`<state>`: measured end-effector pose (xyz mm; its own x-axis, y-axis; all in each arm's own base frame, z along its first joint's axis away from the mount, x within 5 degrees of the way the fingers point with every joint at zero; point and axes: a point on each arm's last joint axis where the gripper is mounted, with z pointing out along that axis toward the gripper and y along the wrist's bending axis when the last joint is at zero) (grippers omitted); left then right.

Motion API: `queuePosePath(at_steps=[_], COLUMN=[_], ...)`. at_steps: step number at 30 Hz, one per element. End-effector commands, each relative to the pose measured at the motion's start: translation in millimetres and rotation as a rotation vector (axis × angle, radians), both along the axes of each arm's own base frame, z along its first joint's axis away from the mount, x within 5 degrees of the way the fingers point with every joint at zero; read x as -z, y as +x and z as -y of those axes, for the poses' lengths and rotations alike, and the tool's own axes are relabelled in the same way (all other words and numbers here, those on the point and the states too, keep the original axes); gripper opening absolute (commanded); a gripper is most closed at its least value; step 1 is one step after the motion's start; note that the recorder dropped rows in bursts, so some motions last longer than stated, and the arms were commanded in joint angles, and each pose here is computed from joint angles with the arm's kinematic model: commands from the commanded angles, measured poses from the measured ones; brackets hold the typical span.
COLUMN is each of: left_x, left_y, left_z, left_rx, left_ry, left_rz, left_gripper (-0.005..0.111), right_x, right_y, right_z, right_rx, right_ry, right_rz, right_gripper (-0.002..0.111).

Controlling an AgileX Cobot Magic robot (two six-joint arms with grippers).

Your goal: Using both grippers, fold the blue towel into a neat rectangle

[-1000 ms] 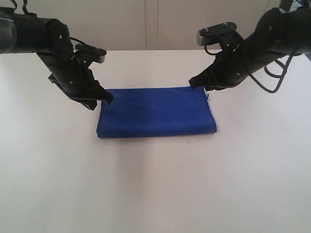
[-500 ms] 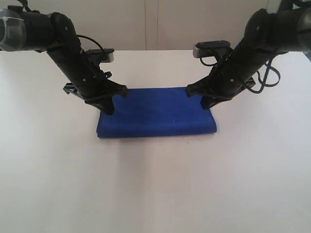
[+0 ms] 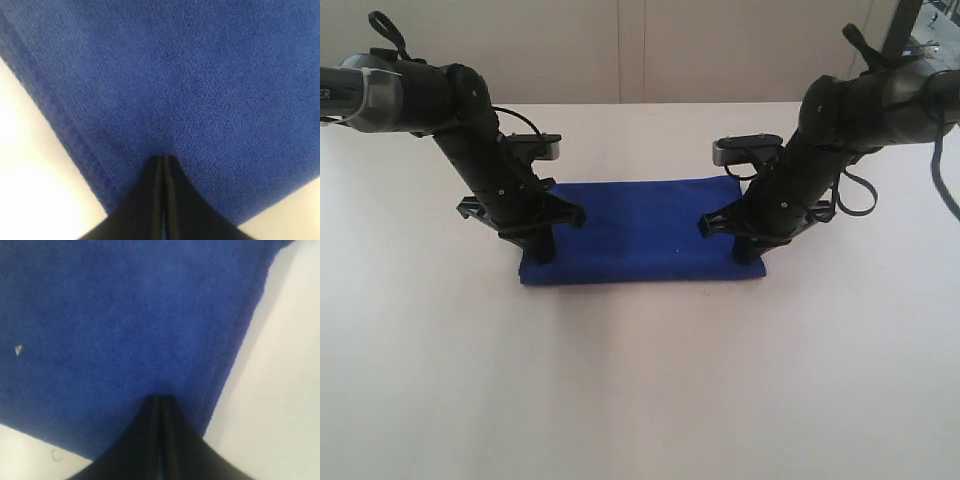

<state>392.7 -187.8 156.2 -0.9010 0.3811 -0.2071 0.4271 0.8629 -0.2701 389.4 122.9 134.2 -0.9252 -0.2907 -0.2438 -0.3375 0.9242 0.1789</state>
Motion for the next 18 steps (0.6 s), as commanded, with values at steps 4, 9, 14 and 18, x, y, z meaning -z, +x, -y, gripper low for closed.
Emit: queuePosePath(at_steps=[4, 9, 14, 18], left_x=[4, 14, 21, 22], left_y=[-3, -4, -3, -2], left_z=[1, 1, -1, -2], left_rx=[0.028, 0.033, 0.035, 0.046], left_ry=[0.025, 0.040, 0.061, 0.080], left_rz=[-0.028, -0.056, -0.070, -0.055], left_gripper=[0.000, 0.000, 0.000, 0.000], right_x=[4, 4, 4, 4], right_y=[0, -1, -2, -3], right_z=[2, 2, 2, 2], right_rx=[0.002, 0.000, 0.015, 0.026], right_ry=[-0.014, -0.014, -0.012, -0.012], right_rz=[-0.014, -0.020, -0.034, -0.054], right_gripper=[0.000, 0.000, 0.000, 0.000])
